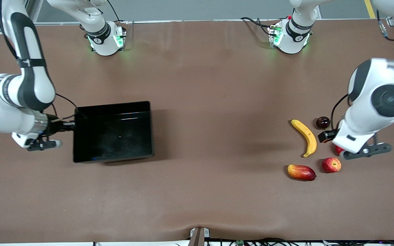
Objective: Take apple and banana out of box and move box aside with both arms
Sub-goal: 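Drag the tray away with the right gripper while the left gripper withdraws, then open the right gripper and draw it back from the tray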
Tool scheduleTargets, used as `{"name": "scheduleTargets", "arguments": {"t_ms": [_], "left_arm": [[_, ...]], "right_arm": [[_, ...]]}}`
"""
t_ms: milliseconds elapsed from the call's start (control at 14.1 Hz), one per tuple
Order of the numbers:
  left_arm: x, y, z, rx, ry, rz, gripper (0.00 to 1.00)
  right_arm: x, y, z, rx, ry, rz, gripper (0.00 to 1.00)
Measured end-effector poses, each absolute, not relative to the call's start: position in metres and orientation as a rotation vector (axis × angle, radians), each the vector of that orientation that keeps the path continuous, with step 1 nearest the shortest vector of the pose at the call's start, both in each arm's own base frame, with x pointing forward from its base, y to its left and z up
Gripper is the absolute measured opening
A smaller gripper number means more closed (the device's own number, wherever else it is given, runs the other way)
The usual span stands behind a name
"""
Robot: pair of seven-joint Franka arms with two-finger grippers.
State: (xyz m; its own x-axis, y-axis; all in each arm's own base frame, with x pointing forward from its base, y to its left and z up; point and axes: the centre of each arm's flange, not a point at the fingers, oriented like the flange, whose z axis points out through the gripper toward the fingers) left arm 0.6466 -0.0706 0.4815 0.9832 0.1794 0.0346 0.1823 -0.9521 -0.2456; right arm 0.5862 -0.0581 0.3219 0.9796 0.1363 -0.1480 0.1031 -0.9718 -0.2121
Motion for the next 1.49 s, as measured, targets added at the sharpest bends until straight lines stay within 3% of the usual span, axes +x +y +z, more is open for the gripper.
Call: {"name": "scheduleTargets", "arguments": {"t_ms": [214,641,1068,1139,1495], "left_arm": [[0.634,-0.075,0.542,-2.961,-0.33,-0.042,1.0],[0.571,-0.096,0.652,-3.005,-0.232,-0.158,1.0],[0.559,-0.084,0.663,-3.058,-0.161,-0.123,1.0],[0.56,-0.078,0.66,-3.059,-0.12,-0.11,1.0],[0.562,-0.064,0.654,-3.11,-0.095,-0.073,1.0]], "right_arm": [[0.566,-0.115,0.296,-2.93,-0.263,0.169,0.06],[0.53,-0.213,0.273,-2.928,-0.196,0.135,0.06],[0.507,-0.235,0.245,-2.906,-0.092,0.172,0.06],[0.507,-0.234,0.245,-2.904,-0.096,0.172,0.11],[0.527,-0.217,0.255,-2.903,-0.359,0.094,0.63]]}}
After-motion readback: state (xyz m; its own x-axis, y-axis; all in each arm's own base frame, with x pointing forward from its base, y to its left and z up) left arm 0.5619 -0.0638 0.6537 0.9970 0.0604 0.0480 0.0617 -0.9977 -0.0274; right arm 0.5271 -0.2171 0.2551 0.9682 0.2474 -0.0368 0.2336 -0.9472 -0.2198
